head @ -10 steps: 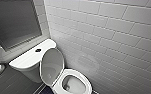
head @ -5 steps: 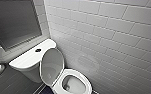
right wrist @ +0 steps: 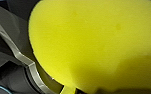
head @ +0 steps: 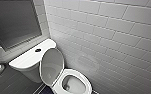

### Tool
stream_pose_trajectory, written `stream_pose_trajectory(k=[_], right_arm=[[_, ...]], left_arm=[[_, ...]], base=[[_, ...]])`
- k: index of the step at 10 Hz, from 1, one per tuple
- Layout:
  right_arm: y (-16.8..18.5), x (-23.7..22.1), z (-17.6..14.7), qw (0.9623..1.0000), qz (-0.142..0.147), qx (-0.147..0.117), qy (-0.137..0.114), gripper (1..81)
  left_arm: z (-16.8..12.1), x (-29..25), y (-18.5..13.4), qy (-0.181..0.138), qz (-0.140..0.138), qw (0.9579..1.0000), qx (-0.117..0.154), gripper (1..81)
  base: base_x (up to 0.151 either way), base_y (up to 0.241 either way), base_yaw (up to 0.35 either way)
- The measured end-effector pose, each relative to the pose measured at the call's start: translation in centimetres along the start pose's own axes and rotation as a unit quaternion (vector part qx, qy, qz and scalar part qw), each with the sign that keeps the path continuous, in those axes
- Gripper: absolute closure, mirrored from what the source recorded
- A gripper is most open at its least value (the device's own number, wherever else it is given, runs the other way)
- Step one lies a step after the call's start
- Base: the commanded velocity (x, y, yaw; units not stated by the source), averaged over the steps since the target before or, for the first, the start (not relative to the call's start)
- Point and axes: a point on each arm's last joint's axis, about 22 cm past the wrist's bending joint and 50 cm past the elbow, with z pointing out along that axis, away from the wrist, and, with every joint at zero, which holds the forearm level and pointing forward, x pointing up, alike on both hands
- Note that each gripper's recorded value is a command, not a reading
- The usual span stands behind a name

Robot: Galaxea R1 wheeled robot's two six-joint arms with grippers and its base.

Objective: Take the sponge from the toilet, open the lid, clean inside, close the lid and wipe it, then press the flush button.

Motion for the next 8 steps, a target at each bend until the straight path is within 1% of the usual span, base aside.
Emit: stream_pose_trajectory(k=[1,2,3,5,6,7,8], right_arm=[[0.0,0.1,-0.2,1.0000,0.001,0.002,0.000,81.1],[0.4,0.3,-0.5,1.0000,0.004,0.003,0.003,81.1],[0.7,0.8,-1.1,0.9999,0.008,0.006,0.009,81.1],[1.6,3.3,-3.1,0.9992,0.017,0.021,0.029,81.1],[1.6,5.3,-4.6,0.9983,0.020,0.035,0.040,81.1],[2.4,7.6,-6.5,0.9972,0.024,0.044,0.056,81.1],[3.9,9.3,-9.2,0.9962,0.029,0.045,0.069,81.1]], left_arm=[[0.0,2.3,0.7,0.018,-0.010,0.9997,-0.009,1.0],[-0.2,1.9,0.7,0.015,-0.014,0.9998,-0.009,1.0],[-0.4,0.3,0.4,0.003,-0.022,0.9997,-0.005,1.0],[-0.7,-2.9,0.2,-0.015,-0.036,0.9992,-0.002,1.0],[-0.9,-4.5,0.0,-0.022,-0.043,0.9988,0.001,1.0],[-1.1,-6.1,-0.2,-0.030,-0.050,0.9983,0.004,1.0],[-1.2,-7.6,-0.1,-0.033,-0.055,0.9979,0.004,1.0]], base=[[0.000,0.000,0.000],[0.000,0.000,0.000],[0.000,0.000,0.000],[0.000,0.000,0.000],[0.000,0.000,0.000],[0.000,0.000,0.000],[0.000,0.000,0.000]])
